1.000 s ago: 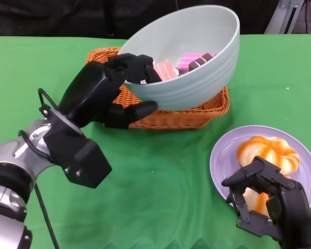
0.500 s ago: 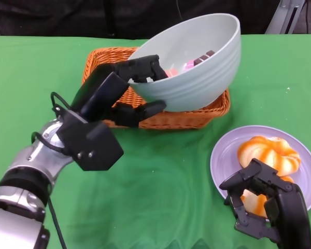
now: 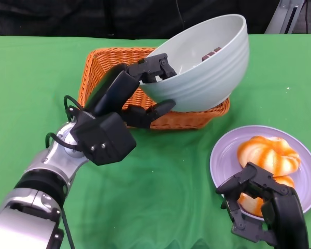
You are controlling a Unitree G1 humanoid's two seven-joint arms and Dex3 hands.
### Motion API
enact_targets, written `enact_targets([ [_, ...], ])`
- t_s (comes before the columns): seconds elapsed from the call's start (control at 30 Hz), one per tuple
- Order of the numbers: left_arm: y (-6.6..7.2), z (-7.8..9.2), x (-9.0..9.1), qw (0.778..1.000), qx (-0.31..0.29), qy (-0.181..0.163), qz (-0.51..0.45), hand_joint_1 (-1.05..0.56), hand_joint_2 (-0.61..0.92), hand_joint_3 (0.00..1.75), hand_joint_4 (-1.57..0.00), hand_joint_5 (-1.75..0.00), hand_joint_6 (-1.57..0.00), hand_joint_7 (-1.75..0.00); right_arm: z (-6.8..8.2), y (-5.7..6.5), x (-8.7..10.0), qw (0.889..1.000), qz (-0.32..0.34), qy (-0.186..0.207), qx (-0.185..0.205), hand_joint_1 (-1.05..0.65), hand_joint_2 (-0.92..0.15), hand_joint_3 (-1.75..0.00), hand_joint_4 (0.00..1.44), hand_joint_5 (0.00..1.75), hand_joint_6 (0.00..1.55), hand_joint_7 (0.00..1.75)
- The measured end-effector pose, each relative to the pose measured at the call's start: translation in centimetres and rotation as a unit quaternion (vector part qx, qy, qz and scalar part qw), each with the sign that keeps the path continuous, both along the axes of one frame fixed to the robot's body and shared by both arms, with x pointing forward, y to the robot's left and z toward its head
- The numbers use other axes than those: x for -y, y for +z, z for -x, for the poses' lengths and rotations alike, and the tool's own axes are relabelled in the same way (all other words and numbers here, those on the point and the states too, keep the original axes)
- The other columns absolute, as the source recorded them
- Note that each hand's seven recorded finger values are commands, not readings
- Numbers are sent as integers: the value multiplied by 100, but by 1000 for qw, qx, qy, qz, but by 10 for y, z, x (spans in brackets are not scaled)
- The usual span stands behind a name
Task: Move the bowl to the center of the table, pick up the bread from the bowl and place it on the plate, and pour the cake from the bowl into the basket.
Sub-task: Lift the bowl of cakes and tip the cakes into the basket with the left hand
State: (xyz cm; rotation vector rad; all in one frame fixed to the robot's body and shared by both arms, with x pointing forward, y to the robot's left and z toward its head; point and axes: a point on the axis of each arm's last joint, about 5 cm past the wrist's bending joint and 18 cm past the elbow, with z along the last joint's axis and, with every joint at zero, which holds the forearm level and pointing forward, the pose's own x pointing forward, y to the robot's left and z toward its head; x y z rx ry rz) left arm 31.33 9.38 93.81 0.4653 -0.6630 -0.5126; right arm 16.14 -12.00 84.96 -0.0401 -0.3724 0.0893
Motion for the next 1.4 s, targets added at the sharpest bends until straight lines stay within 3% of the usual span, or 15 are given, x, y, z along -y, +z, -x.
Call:
enact_targets([
  [0.27, 0, -2, 5, 998, -32, 20, 48, -7, 72, 90, -60, -174, -66, -151, 1, -2, -1, 1000, 2, 4, 2, -1, -59, -99, 78, 152, 73, 122],
  [0.43, -1, -3, 8, 992, -63, 41, 97, -9, 75, 89, -66, -165, -69, -143, 1, -2, -2, 1000, 3, 6, 3, 0, -59, -99, 79, 152, 74, 122],
  [0.57, -2, -4, 11, 983, -106, 44, 144, -10, 80, 77, -66, -164, -71, -140, 1, -3, -1, 1000, 4, 7, 1, 1, -58, -100, 78, 153, 74, 122],
  [0.93, 0, -11, 6, 947, -206, 3, 245, -13, 73, 79, -71, -153, -72, -140, 2, -6, -1, 1000, 9, 9, -2, 2, -56, -104, 80, 152, 73, 122],
  [1.2, 10, -15, 2, 941, -201, -20, 271, -14, 73, 78, -74, -150, -75, -137, 2, -9, -1, 1000, 9, 11, -5, 0, -58, -100, 79, 154, 72, 125],
  [1.4, 21, -17, 3, 941, -186, -42, 281, -15, 73, 77, -73, -153, -75, -140, 2, -3, 0, 1000, 14, 11, 4, -1, -60, -97, 79, 152, 72, 122],
])
